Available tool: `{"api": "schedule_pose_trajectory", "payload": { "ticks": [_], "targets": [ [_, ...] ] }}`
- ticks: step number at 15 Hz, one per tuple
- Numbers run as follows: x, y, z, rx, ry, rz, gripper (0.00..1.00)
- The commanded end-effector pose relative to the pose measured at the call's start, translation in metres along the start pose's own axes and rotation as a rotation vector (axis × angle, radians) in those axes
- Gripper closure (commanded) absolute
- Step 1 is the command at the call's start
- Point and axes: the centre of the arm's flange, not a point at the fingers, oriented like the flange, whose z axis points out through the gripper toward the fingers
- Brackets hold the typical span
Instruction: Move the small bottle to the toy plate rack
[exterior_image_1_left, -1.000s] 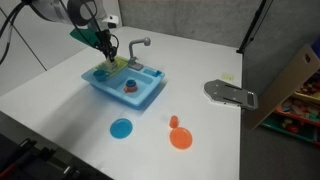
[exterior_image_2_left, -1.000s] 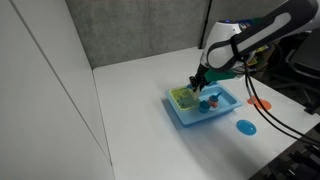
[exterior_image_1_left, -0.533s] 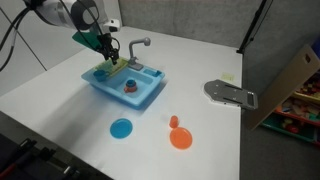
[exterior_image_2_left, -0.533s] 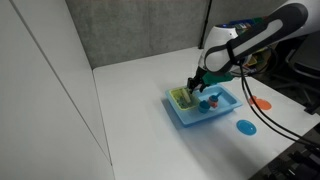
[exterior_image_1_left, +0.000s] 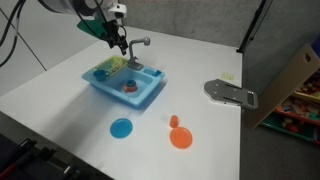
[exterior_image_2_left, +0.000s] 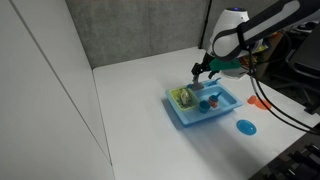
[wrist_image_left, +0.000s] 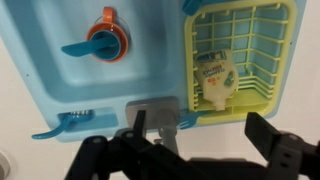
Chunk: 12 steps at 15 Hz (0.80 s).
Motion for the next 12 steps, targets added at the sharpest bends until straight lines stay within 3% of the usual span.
{"api": "schedule_pose_trajectory", "payload": {
  "ticks": [1, 12],
  "targets": [
    [-0.010, 0.026, -0.048, -0.039, -0.008, 0.023, 0.00],
    [-0.046, 0.085, -0.165, -0.107, -0.154, 0.020, 0.00]
  ]
}}
